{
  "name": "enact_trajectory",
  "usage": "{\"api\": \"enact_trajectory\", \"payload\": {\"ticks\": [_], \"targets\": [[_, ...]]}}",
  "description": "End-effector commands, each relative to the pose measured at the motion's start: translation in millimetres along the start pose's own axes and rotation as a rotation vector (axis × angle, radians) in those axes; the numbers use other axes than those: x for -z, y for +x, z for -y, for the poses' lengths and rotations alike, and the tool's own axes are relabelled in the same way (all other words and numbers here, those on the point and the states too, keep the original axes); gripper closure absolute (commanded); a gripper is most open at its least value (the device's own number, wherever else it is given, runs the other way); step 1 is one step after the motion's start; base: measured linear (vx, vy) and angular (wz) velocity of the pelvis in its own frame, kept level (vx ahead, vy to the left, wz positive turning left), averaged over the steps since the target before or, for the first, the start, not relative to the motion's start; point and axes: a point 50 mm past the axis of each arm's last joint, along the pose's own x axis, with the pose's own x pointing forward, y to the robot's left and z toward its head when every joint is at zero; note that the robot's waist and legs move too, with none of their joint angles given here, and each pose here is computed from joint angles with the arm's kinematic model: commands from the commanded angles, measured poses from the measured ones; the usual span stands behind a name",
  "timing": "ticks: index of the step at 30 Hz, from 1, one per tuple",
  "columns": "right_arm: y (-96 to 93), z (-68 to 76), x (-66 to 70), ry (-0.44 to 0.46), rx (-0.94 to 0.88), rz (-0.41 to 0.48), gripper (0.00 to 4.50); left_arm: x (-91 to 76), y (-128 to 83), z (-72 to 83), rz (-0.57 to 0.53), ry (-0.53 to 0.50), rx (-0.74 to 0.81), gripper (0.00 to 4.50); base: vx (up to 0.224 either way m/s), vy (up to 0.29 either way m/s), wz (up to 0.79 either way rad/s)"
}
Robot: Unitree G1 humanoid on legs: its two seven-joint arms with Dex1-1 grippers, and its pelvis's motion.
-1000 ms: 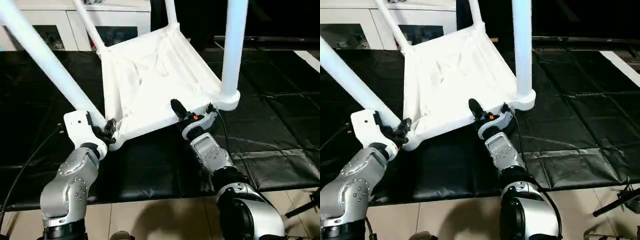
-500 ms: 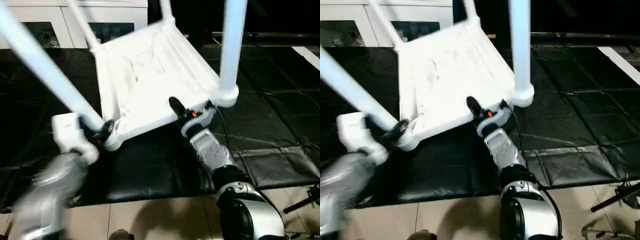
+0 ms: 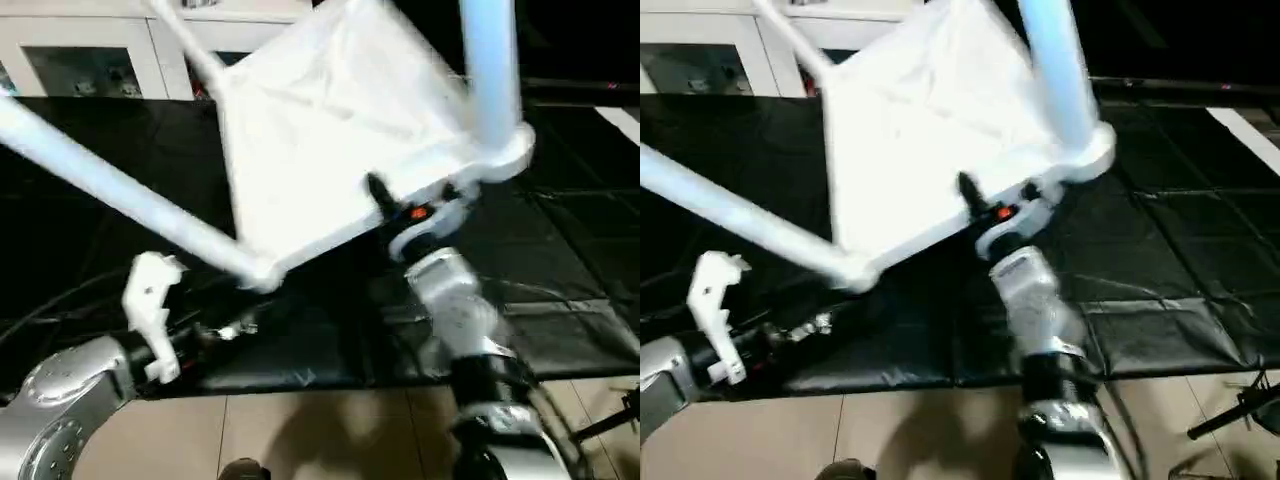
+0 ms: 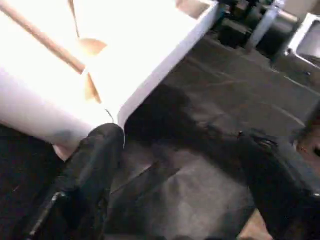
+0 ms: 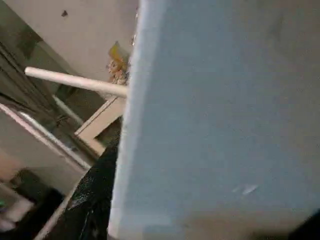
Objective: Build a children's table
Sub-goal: Flip table
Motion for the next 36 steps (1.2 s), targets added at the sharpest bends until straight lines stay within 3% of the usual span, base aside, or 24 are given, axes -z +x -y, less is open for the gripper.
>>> {"api": "enact_trajectory", "payload": {"ticks": [1,6,16,19,24,29,32,36], "targets": [[-2.0,-14.4,-38.7,-0.150,-0.045,0.127,2.49,-10.3,3,7.6,0.015,0.032,0.056,0.07,0.000,0.000,0.00],[-14.4,-11.7,-56.8,-0.295,0.099,0.127,2.50,-27.0,11,6.1,0.045,0.094,0.060,0.00,0.000,0.000,0.00],[-16.2,-4.6,-90.4,-0.510,0.236,0.151,2.50,-41.9,25,3.7,0.105,0.120,0.003,0.00,0.000,0.000,0.00],[-16.1,-3.0,-100.2,-0.652,0.269,0.155,2.50,-43.8,30,3.2,0.110,0.120,-0.022,0.00,0.000,0.000,0.00],[-14.1,-1.1,-101.5,-0.696,0.288,0.149,2.51,-41.5,36,-1.3,0.097,0.127,-0.072,0.00,0.000,0.000,0.00],[-8.2,1.2,-91.4,-0.748,0.286,0.114,2.52,-42.1,44,1.1,0.093,0.140,-0.069,0.00,0.000,0.000,0.00],[0.7,1.1,-83.9,-0.837,0.274,0.074,2.52,-50.6,49,4.5,0.121,0.183,-0.046,0.00,0.000,0.000,0.00],[9.0,5.1,-72.9,-0.881,0.262,0.007,2.52,-59.8,51,4.3,0.120,0.286,-0.047,0.00,0.000,0.000,0.00]]}}
